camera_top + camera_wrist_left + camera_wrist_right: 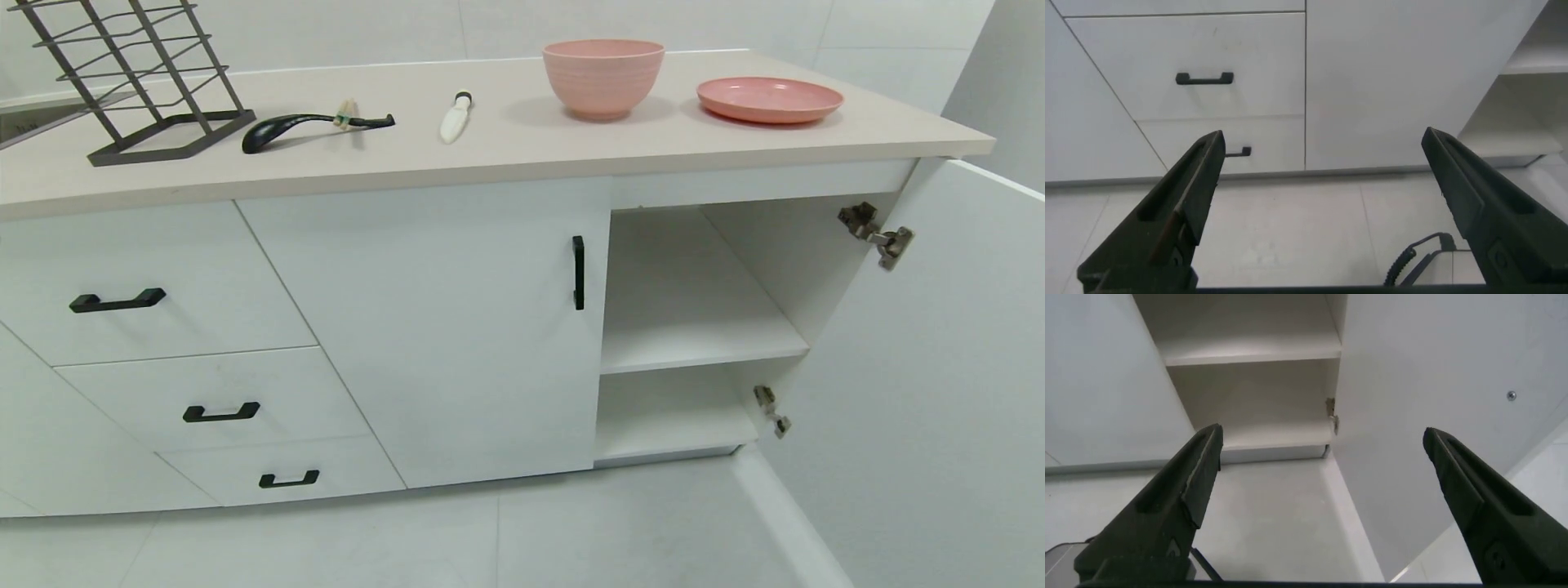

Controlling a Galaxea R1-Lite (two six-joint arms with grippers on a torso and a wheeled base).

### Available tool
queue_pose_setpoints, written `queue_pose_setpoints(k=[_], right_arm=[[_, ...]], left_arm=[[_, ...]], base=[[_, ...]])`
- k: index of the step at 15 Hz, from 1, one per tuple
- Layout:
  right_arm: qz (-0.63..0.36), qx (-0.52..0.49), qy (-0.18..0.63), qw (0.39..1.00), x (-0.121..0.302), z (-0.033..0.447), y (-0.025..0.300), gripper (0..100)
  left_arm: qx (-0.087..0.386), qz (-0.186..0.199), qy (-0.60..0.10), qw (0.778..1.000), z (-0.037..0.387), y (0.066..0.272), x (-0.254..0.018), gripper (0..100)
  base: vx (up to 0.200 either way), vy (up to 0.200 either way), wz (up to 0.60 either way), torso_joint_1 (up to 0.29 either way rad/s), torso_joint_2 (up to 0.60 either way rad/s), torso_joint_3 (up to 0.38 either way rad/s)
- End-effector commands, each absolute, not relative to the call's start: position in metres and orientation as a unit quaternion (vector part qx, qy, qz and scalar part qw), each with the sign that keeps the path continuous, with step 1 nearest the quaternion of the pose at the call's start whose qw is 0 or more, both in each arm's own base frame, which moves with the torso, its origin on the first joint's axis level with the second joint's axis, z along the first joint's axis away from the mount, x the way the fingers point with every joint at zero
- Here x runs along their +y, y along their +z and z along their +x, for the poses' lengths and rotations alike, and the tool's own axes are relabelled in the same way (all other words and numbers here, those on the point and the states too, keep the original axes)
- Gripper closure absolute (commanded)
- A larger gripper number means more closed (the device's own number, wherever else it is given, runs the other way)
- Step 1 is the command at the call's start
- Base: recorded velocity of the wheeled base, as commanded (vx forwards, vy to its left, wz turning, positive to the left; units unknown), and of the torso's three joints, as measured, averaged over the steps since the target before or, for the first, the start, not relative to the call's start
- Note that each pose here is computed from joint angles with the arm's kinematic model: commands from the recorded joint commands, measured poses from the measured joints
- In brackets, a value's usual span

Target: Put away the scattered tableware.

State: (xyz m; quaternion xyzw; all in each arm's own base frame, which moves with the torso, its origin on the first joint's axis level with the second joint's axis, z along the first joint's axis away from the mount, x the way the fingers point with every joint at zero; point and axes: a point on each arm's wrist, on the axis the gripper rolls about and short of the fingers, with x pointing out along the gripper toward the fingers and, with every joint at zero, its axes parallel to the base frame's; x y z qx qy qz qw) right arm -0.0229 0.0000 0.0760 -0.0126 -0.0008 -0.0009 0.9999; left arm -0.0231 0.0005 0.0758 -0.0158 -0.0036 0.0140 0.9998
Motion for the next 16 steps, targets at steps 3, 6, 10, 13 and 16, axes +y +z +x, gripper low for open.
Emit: queue_pose_setpoints(k=[3, 6, 10, 13, 16], right_arm=[[-0.013, -0.001, -0.001, 1.000, 0.0000, -0.0229, 0.0759, 0], [-0.013, -0.001, -0.001, 1.000, 0.0000, -0.0229, 0.0759, 0], [-0.013, -0.001, -0.001, 1.000, 0.0000, -0.0229, 0.0759, 0], [-0.013, -0.001, -0.001, 1.000, 0.0000, -0.0229, 0.0759, 0], [-0.012, -0.001, -0.001, 1.000, 0.0000, -0.0229, 0.0759, 0]], left_arm=[[-0.003, -0.015, 0.015, 1.000, -0.0229, 0.0764, 0.0005, 0], [-0.003, -0.015, 0.015, 1.000, -0.0229, 0.0764, 0.0005, 0], [-0.003, -0.016, 0.015, 1.000, -0.0229, 0.0762, 0.0005, 0], [-0.003, -0.016, 0.015, 1.000, -0.0229, 0.0762, 0.0005, 0], [-0.003, -0.018, 0.015, 1.000, -0.0229, 0.0762, 0.0006, 0]], base=[[0.200, 0.000, 0.00, 0.002, 0.01, 0.004], [0.200, 0.000, 0.00, 0.001, 0.00, -0.001], [0.050, 0.000, 0.00, 0.002, 0.00, 0.001], [0.000, 0.000, 0.00, 0.000, 0.00, 0.000], [0.000, -0.200, 0.00, 0.002, 0.00, -0.004]])
